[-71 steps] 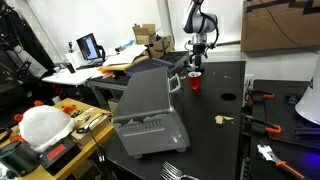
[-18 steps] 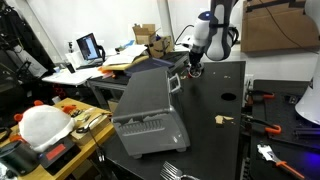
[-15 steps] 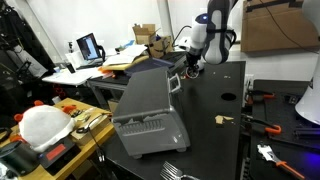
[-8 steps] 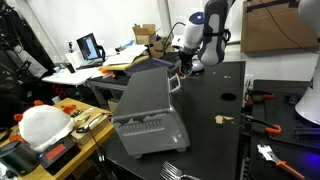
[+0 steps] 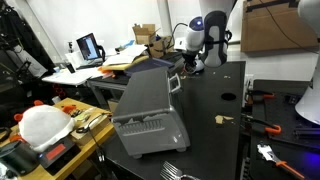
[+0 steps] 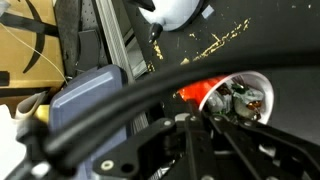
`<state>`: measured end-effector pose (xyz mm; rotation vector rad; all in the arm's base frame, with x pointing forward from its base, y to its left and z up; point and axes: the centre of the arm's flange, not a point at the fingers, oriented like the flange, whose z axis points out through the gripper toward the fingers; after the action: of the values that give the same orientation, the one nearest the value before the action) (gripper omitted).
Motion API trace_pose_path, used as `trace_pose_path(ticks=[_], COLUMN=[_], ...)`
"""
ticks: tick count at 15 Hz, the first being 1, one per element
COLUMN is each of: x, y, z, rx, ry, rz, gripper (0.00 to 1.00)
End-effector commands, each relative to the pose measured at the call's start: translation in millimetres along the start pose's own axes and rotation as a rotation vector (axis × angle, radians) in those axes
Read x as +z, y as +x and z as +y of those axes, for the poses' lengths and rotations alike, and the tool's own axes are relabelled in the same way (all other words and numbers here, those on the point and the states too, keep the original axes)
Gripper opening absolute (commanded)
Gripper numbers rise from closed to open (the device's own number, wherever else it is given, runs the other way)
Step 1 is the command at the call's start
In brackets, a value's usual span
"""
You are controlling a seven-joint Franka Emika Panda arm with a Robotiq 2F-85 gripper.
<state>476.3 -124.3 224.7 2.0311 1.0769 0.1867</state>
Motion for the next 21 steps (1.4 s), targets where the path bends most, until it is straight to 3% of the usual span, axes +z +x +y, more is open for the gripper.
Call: trace_pose_path(ticks=[1,13,21], x=[12,17,10], y=[-24,-27,-21], z=[-27,-83,-74], rx=[-0.037,-0.158,-0.128], ry=[-0.044,-0.117,-0.166], rz=[-0.064,-0.326,-0.377], gripper=[0.01,0.01,0.01])
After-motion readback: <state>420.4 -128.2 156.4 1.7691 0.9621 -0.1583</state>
